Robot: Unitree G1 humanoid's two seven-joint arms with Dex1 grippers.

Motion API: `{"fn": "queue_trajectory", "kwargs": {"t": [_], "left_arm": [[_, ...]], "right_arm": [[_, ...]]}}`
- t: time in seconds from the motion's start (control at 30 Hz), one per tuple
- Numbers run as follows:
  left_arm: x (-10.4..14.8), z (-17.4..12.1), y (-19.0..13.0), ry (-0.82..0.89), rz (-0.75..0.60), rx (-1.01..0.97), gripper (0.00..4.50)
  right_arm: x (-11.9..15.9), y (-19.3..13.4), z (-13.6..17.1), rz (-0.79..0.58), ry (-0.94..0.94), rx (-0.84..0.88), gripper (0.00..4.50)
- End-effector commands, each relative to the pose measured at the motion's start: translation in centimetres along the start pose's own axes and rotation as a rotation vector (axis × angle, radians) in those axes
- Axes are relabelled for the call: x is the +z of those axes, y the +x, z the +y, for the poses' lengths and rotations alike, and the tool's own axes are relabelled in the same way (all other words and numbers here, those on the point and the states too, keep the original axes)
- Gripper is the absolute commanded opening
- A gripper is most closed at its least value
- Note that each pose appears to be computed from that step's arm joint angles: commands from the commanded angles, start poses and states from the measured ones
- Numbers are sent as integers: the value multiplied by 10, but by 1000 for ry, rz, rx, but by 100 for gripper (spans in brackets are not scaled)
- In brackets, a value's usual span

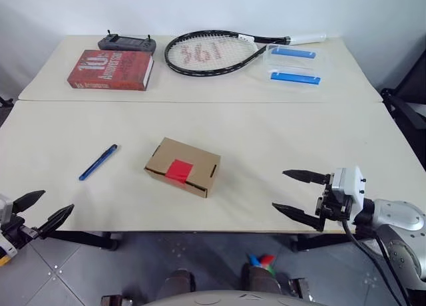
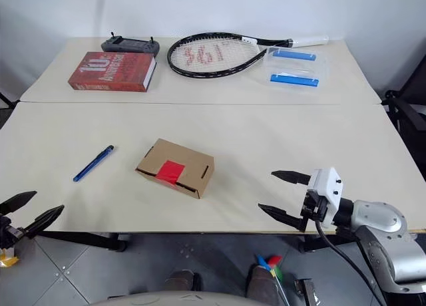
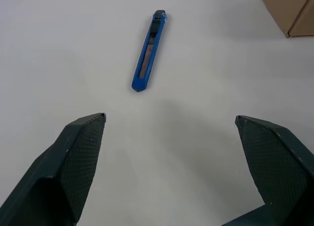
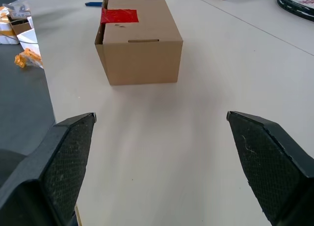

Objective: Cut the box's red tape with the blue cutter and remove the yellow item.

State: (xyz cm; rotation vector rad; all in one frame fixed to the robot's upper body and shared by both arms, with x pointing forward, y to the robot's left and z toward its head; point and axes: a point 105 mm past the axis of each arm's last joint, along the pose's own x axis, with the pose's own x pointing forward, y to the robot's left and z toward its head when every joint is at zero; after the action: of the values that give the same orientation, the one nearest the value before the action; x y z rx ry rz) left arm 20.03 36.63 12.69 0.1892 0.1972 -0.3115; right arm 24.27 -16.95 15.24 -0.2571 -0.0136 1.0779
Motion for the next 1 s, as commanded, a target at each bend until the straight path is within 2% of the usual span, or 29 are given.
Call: {"fn": "queue_trajectory", "kwargs": {"t": [0.03, 0.13, 0.27, 0.3, 0.4, 0.53, 0.67, 0.73, 0.77, 1.0], "left_arm": [[14, -2, 0, 36, -24, -15, 449], [26, -10, 12, -32, -71, -66, 449], [46, -25, 28, -32, -125, -174, 449], [56, -27, 39, -28, -163, -187, 431], [68, -34, 78, 70, -157, -217, 360], [72, -39, 116, 168, -127, -234, 227], [60, -53, 136, 234, -41, -326, 95], [59, -63, 139, 214, -45, -385, 30], [61, -68, 140, 198, -57, -413, 3], [64, -109, 132, 158, -83, -592, 3]], "right_arm": [[2, 1, 5, -15, -4, 36, 450], [0, 5, 9, -4, 14, 67, 450], [-1, 17, 19, 4, 65, 105, 450], [-2, 24, 24, 8, 80, 125, 431], [-12, 54, 29, 39, 84, 110, 355], [-21, 87, 19, 60, 45, 51, 213], [-27, 112, 13, 77, 26, 37, 68], [-28, 120, 11, 75, 12, 34, 0], [-27, 123, 10, 71, 6, 37, 0], [-9, 137, -1, -6, 79, 24, 0]]}}
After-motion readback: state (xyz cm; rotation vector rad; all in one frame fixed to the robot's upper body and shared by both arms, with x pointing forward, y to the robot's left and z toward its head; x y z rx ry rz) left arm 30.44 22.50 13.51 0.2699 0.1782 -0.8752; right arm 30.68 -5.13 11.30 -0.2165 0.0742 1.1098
